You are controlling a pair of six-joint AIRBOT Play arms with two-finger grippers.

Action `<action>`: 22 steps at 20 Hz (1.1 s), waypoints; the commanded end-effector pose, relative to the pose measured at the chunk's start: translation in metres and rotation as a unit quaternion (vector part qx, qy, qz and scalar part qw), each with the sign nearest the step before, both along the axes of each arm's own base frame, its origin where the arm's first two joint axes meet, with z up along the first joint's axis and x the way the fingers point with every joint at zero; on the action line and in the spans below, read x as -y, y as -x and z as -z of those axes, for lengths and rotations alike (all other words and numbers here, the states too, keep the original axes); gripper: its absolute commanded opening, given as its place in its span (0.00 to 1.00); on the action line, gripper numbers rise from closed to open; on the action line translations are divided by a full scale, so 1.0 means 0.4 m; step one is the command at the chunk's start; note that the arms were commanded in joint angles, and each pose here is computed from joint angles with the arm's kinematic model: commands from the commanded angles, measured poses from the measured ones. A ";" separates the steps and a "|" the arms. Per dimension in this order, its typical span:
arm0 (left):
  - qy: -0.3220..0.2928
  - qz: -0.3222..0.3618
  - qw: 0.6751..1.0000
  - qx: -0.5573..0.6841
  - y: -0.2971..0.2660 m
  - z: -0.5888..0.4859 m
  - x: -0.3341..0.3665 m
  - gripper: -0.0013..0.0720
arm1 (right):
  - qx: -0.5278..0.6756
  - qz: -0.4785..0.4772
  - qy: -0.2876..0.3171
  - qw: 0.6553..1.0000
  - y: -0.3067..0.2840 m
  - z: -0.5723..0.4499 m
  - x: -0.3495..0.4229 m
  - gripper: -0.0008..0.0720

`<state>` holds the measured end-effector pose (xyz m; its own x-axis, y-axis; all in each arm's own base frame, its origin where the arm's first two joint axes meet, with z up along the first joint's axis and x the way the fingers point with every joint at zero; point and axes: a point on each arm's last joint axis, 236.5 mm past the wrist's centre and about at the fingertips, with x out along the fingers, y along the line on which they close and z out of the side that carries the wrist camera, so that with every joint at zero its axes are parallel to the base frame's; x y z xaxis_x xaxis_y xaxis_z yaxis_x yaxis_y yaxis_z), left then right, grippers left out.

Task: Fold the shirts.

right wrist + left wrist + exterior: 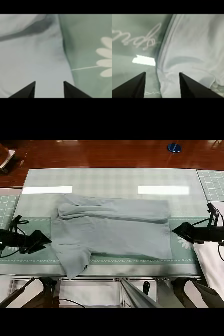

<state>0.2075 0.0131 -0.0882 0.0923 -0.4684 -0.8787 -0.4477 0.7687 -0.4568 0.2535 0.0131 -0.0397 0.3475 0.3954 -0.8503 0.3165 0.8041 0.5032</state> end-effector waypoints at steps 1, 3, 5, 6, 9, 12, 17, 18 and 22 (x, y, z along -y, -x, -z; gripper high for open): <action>0.014 0.015 1.000 -0.020 0.049 0.026 0.043 0.71 | 0.008 0.000 -0.029 1.000 0.026 0.012 -0.041 0.57; 0.011 0.039 0.999 -0.020 0.052 0.035 0.069 0.71 | 0.008 0.001 -0.029 1.000 0.026 0.011 -0.041 0.57; 0.009 0.059 0.998 -0.017 0.054 0.049 0.100 0.71 | 0.009 0.002 -0.033 0.999 0.024 0.009 -0.045 0.57; 0.013 0.065 0.998 -0.016 0.053 0.057 0.119 0.71 | 0.011 0.003 -0.036 0.999 0.021 0.006 -0.047 0.57; 0.018 0.096 0.995 -0.037 0.078 0.095 0.165 0.71 | 0.017 0.013 -0.029 0.999 0.010 0.007 -0.035 0.57; 0.025 0.126 0.991 -0.049 0.095 0.104 0.189 0.28 | -0.022 0.078 0.019 0.996 0.038 0.044 0.068 0.57; 0.033 0.134 0.990 -0.028 0.072 0.084 0.196 0.04 | -0.148 0.085 0.019 0.985 0.201 0.103 0.093 0.57; 0.038 0.129 0.991 -0.024 0.063 0.079 0.201 0.04 | -0.166 0.063 0.007 0.984 0.228 0.114 0.061 0.57; 0.045 0.121 0.991 -0.018 0.053 0.073 0.210 0.04 | -0.183 0.038 -0.029 0.982 0.241 0.111 -0.007 0.57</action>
